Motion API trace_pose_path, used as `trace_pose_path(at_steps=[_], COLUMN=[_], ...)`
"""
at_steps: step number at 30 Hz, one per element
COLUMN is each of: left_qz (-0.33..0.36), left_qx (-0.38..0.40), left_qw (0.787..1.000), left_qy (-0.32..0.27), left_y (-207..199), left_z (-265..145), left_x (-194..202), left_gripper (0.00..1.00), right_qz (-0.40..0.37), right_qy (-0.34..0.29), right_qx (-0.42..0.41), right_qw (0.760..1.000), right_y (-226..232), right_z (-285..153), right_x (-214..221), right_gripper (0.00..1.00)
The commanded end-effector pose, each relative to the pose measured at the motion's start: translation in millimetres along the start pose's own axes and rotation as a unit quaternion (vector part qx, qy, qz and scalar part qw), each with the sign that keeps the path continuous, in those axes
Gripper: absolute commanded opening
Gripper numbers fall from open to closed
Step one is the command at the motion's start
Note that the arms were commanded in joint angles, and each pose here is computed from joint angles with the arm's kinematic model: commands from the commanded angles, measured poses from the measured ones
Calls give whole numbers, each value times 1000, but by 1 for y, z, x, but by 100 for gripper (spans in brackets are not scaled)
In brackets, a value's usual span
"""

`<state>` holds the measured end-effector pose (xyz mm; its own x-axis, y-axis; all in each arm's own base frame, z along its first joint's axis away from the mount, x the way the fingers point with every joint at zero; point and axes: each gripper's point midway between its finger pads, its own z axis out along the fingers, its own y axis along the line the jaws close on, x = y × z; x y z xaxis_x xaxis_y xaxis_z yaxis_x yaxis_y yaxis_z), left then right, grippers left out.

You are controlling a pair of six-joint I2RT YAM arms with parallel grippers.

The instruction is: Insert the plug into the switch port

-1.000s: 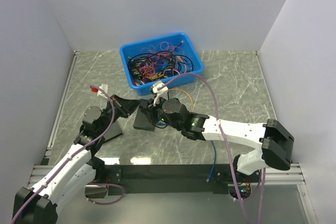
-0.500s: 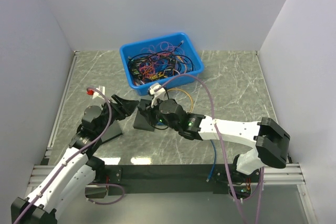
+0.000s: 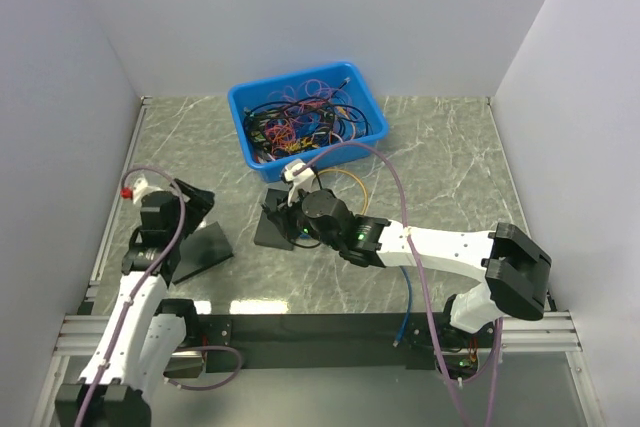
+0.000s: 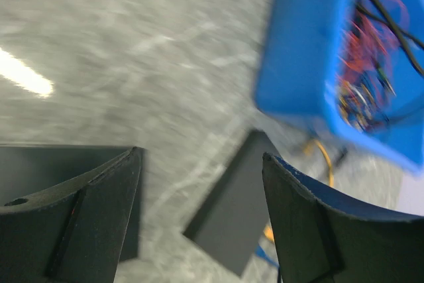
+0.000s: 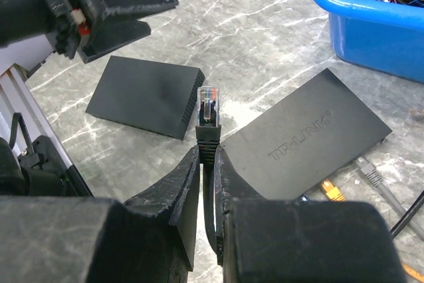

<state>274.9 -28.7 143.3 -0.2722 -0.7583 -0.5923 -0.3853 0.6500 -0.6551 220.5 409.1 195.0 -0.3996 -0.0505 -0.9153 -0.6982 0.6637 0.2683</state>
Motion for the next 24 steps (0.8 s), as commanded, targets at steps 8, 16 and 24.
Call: trace_pose_path(at_steps=[8,16,24], left_qz=[-104,-101,-97], left_qx=[-43,-54,-72], left_qw=[992,993,992], left_qy=[59,42,-22], left_y=[60,69,72], left_z=[34,35,20], left_x=[-1,-6,-27], left_gripper=[71,69,74], right_qz=[20,18,18], right_qy=[-33,-28,-22], right_qx=[-21,-16,-14], right_qw=[999,999,999], right_y=[13,12,11], right_z=[-9,-5,-2], right_x=[-29,-27,-24], right_gripper=[0,0,0])
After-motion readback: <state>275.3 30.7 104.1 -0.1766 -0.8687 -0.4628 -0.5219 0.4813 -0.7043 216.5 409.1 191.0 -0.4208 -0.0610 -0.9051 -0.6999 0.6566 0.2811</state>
